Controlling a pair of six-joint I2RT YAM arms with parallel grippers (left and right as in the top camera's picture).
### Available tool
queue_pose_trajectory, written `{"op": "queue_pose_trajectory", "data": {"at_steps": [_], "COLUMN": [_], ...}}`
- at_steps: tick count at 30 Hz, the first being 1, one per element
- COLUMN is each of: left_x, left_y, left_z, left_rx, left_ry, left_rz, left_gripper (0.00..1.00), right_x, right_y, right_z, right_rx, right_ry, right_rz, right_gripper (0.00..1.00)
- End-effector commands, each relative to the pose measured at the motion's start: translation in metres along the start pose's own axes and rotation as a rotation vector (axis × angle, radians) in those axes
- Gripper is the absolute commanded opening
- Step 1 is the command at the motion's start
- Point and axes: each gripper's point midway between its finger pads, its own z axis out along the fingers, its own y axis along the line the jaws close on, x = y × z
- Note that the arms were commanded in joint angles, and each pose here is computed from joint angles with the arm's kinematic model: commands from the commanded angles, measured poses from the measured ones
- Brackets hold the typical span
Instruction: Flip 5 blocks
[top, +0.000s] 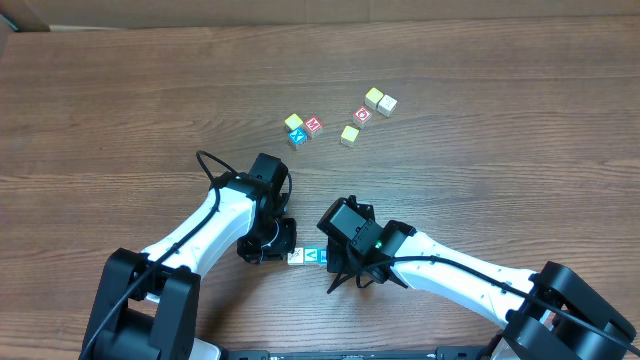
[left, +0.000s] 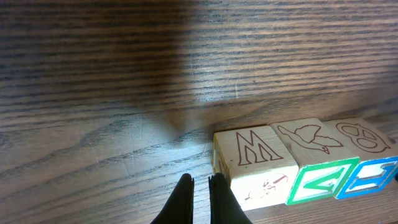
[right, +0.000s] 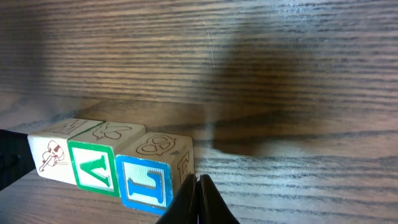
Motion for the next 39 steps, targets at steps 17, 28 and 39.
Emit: {"op": "queue_pose_trajectory", "data": {"at_steps": [17,28,39], "left_x": [-0.004,-0.005,-0.013], "left_y": [-0.005,-0.005,-0.006], "left_z": [-0.002,-0.002,-0.002], "left_rx": [0.013,0.014,0.014], "left_ry": [-0.006,-0.009,-0.041], "left_rz": [0.012,0.012,0.019], "left_gripper": [0.04,0.04,0.04], "right_x": [0.010,0.010,0.013], "right_y": [0.001,0.006,0.008], "right_z": [0.014,0.014,0.014], "right_rx": [-0.011,-0.031,-0.043], "right_ry": [0.067,0.070,0.085], "right_rz": [0.038,0.032,0.034], "right_gripper": [0.04,0.04,0.04]}}
